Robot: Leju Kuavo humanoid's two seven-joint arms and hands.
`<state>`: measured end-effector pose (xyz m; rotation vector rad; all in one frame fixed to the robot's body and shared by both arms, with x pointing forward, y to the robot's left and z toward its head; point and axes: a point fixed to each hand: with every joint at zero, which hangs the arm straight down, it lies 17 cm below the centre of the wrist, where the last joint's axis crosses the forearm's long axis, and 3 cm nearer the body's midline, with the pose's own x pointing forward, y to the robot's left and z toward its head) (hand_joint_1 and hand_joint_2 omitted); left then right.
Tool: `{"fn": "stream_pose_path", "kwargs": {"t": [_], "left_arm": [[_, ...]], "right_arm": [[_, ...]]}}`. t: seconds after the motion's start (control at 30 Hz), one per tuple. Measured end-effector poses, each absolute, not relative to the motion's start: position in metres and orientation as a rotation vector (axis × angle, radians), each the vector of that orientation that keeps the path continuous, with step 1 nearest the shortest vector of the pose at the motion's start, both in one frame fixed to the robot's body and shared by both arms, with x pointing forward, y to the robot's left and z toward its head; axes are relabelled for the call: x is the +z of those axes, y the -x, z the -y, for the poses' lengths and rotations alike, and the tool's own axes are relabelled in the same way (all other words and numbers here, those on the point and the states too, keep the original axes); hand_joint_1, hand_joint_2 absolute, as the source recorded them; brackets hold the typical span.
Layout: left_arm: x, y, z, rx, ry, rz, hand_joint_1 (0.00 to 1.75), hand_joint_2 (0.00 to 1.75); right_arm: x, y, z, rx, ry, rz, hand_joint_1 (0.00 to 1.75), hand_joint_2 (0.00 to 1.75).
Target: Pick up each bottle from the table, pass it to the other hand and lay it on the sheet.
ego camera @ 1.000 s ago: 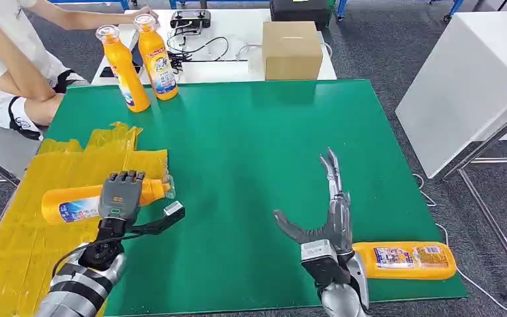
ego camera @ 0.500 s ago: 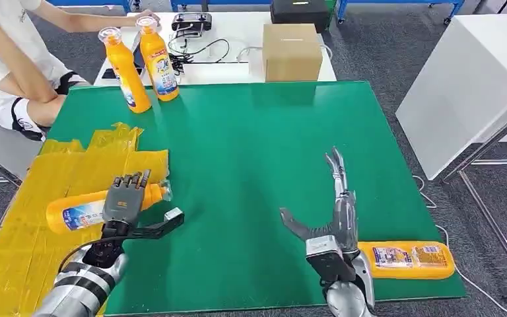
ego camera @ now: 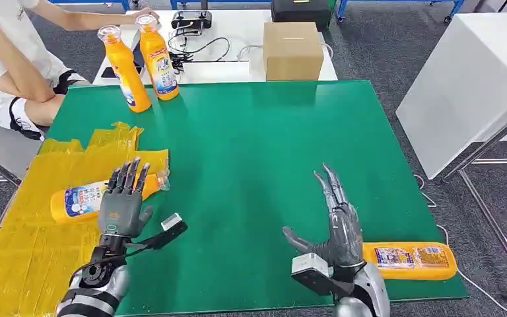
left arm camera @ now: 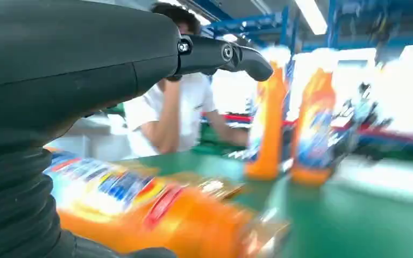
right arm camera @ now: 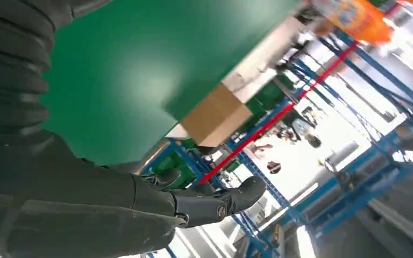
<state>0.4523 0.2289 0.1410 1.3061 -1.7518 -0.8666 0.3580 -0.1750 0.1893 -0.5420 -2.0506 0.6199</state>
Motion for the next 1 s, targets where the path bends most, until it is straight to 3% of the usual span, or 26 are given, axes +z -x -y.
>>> {"fn": "stream_pose_path", "kwargs": {"t": [0.2, 0.4, 0.73, 1.0], "left_arm": [[0.189, -0.429, -0.233, -0.593, -1.226, 1.927, 0.00, 1.75], [0.209, -0.413, -0.235, -0.458, -1.187, 1.988, 0.00, 1.75], [0.226, -0.403, -0.223, -0.325, -1.064, 2.069, 0.00, 1.75], [0.232, -0.401, -0.211, -0.316, -1.018, 2.099, 0.00, 1.75]], "right_arm": [[0.151, -0.337, 0.199, 0.869, 0.604, 1.910, 0.00, 1.75], [0.100, -0.307, 0.275, 1.092, 0.725, 1.632, 0.00, 1.75], [0.089, -0.291, 0.411, 1.192, 0.913, 1.316, 0.00, 1.75], [0.087, -0.290, 0.443, 1.165, 0.995, 1.245, 0.00, 1.75]]}}
